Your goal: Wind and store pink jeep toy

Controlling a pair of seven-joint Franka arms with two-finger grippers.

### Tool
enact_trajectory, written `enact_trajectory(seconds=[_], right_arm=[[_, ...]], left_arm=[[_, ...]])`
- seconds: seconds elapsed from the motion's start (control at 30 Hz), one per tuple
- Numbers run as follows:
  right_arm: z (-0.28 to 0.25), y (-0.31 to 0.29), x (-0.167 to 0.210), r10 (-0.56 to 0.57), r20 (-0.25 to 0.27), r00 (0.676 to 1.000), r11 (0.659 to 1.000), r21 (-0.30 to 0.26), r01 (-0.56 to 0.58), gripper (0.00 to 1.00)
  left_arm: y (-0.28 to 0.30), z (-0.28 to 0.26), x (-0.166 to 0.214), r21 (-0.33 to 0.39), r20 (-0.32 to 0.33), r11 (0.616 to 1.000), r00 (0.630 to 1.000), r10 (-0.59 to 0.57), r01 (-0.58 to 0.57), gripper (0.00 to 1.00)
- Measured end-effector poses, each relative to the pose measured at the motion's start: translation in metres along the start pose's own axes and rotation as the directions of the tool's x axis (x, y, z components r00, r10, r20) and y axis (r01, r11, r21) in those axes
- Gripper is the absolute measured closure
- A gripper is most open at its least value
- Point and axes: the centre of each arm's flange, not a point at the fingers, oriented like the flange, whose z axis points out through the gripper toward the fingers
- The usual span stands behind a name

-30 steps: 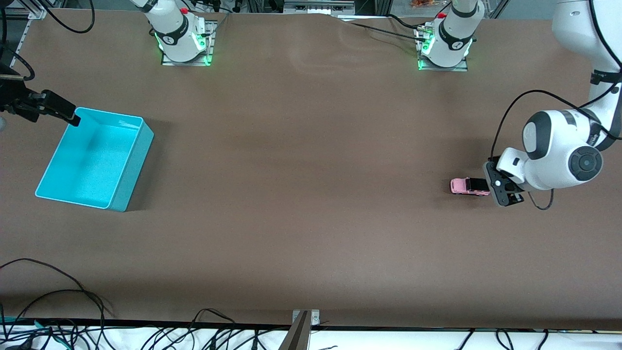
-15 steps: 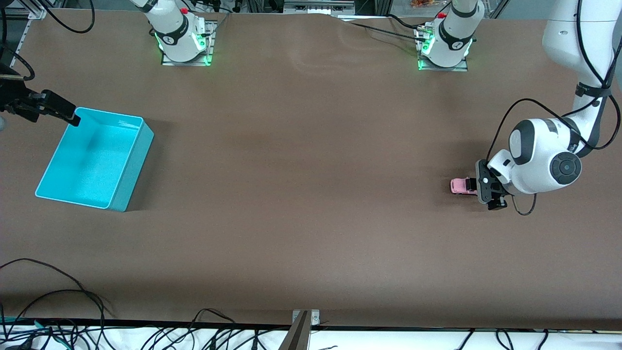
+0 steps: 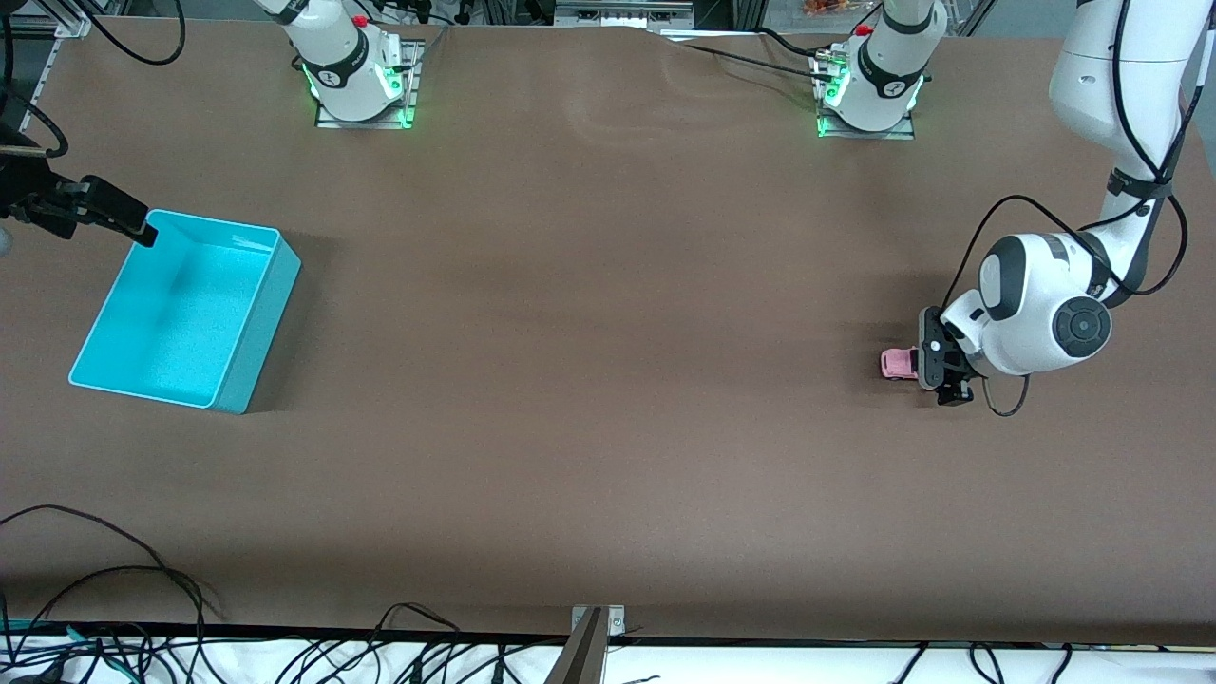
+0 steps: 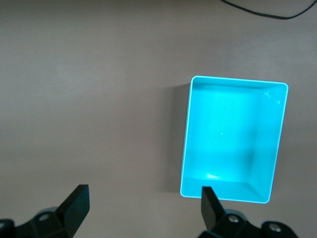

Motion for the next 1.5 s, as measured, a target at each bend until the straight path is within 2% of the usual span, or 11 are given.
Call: enact_trajectory(seconds=[0.03, 0.07, 0.1, 0.13, 0.3, 0.33, 1.07, 1.27, 1.5], right_arm=[[0.0, 0.0, 0.0, 0.0, 0.0, 1.0, 1.0, 0.0, 0.0, 0.0], [0.0, 0.0, 0.0, 0.0, 0.0, 1.0, 1.0, 0.0, 0.0, 0.0], [0.0, 0.0, 0.0, 0.0, 0.0, 1.0, 1.0, 0.0, 0.0, 0.0], [0.0, 0.0, 0.0, 0.0, 0.0, 1.0, 1.0, 0.0, 0.0, 0.0], [0.0, 0.0, 0.0, 0.0, 0.0, 1.0, 1.0, 0.0, 0.0, 0.0], [0.0, 0.0, 0.0, 0.0, 0.0, 1.0, 1.0, 0.0, 0.0, 0.0], [0.0, 0.0, 0.0, 0.0, 0.0, 1.0, 1.0, 0.0, 0.0, 0.0], [0.0, 0.0, 0.0, 0.0, 0.0, 1.0, 1.0, 0.0, 0.0, 0.0], [0.0, 0.0, 0.0, 0.0, 0.0, 1.0, 1.0, 0.0, 0.0, 0.0]], left_arm=[[0.0, 0.0, 0.001, 0.0, -0.001, 1.0, 1.0, 0.003, -0.003, 0.03], [0.0, 0.0, 0.003, 0.0, -0.002, 1.0, 1.0, 0.005, -0.005, 0.11], [0.0, 0.0, 0.004, 0.0, -0.002, 1.0, 1.0, 0.007, -0.007, 0.11], [0.0, 0.0, 0.005, 0.0, -0.003, 1.0, 1.0, 0.008, -0.008, 0.21], [-0.001, 0.0, 0.006, 0.004, -0.003, 1.0, 1.0, 0.01, -0.01, 0.46], [-0.001, -0.001, 0.006, 0.005, -0.003, 1.0, 1.0, 0.01, -0.01, 0.48], [0.001, 0.0, -0.008, 0.005, -0.006, 1.0, 1.0, -0.011, 0.011, 0.48], [0.003, 0.0, -0.038, 0.009, -0.012, 0.999, 0.999, -0.031, 0.031, 0.48], [0.011, 0.0, -0.094, 0.018, -0.025, 0.997, 0.997, -0.078, 0.078, 0.48]])
